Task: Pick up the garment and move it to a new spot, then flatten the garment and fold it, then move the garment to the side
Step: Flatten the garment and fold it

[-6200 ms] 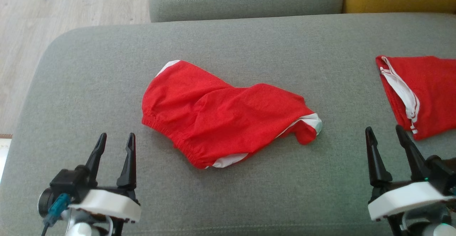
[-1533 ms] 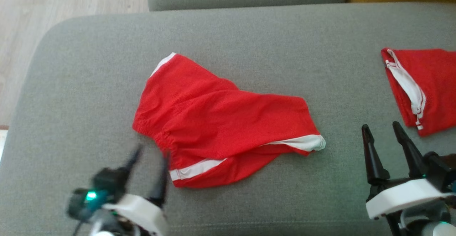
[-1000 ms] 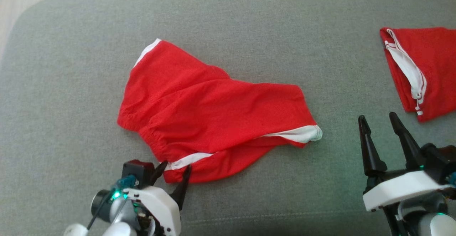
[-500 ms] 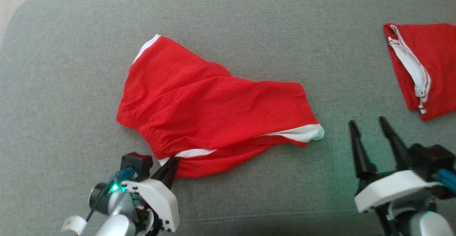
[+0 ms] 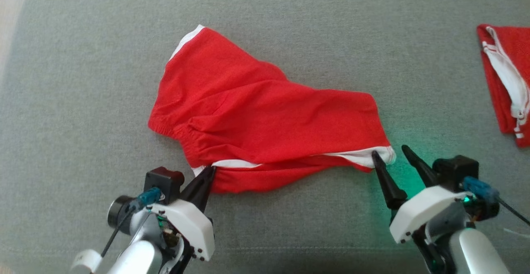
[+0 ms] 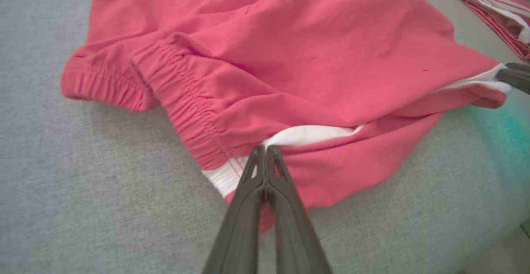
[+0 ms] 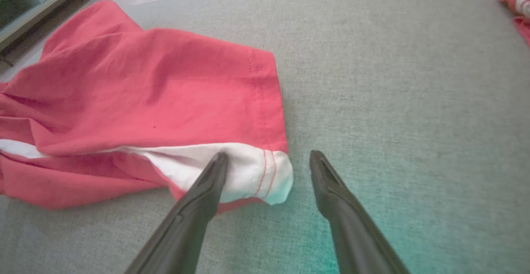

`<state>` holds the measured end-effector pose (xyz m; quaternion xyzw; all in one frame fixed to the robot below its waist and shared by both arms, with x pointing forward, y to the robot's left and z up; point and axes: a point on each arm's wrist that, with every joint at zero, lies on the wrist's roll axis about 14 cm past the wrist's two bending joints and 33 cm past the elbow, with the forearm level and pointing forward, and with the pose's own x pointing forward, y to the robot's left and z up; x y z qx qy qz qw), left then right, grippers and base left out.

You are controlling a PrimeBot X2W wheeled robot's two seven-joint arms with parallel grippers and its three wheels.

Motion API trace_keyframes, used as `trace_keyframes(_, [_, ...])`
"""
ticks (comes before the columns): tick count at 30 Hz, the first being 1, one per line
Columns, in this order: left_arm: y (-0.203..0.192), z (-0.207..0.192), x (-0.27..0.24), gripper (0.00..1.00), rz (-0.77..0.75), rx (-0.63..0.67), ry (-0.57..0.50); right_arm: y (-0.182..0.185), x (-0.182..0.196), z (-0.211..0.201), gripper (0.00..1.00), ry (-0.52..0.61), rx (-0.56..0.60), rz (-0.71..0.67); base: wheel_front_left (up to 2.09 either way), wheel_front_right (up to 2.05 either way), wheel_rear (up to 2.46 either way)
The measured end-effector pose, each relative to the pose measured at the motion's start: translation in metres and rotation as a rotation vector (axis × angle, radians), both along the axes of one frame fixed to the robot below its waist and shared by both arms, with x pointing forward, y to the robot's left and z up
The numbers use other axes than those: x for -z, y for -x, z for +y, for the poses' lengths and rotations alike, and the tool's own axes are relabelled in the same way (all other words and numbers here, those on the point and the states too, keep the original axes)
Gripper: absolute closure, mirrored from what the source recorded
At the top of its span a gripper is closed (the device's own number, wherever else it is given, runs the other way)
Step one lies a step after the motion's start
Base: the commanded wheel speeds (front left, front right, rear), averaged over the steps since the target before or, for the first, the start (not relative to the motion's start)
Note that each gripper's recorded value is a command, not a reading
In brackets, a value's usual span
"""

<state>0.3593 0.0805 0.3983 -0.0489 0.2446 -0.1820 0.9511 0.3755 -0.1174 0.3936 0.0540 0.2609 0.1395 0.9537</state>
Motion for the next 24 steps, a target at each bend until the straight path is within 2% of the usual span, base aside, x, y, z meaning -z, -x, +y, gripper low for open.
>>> trace_keyframes(3, [-0.002, 0.001, -0.002, 1.0, -0.018, -0.004, -0.003, 0.001, 0.011, 0.006, 0.0, -0.016, -0.014, 0.042, 0.0, 0.0, 0.0])
trace_keyframes(4, [-0.004, 0.002, -0.003, 1.0, -0.025, -0.007, -0.001, 0.004, 0.017, 0.008, 0.58, -0.024, -0.018, 0.071, 0.0, 0.0, 0.0])
trace_keyframes(5, [-0.005, 0.003, -0.004, 1.0, -0.034, -0.01, 0.001, 0.007, 0.022, 0.009, 1.0, -0.031, -0.02, 0.097, 0.0, 0.0, 0.0])
trace_keyframes(10, [-0.007, 0.005, -0.01, 1.0, -0.076, -0.016, -0.002, 0.008, 0.026, 0.011, 1.0, -0.057, -0.018, 0.127, 0.0, 0.0, 0.0])
trace_keyframes(13, [-0.012, 0.007, -0.026, 1.0, -0.162, -0.007, -0.011, -0.003, 0.008, 0.008, 1.0, -0.068, -0.005, 0.049, 0.0, 0.0, 0.0])
trace_keyframes(18, [-0.025, 0.011, -0.081, 1.0, -0.38, 0.025, -0.049, -0.028, -0.058, -0.009, 1.0, -0.07, 0.031, -0.178, 0.0, 0.0, 0.0])
trace_keyframes(24, [-0.032, 0.012, -0.177, 1.0, -0.7, 0.046, -0.069, -0.047, -0.165, -0.018, 1.0, -0.048, 0.022, -0.478, 0.0, 0.0, 0.0])
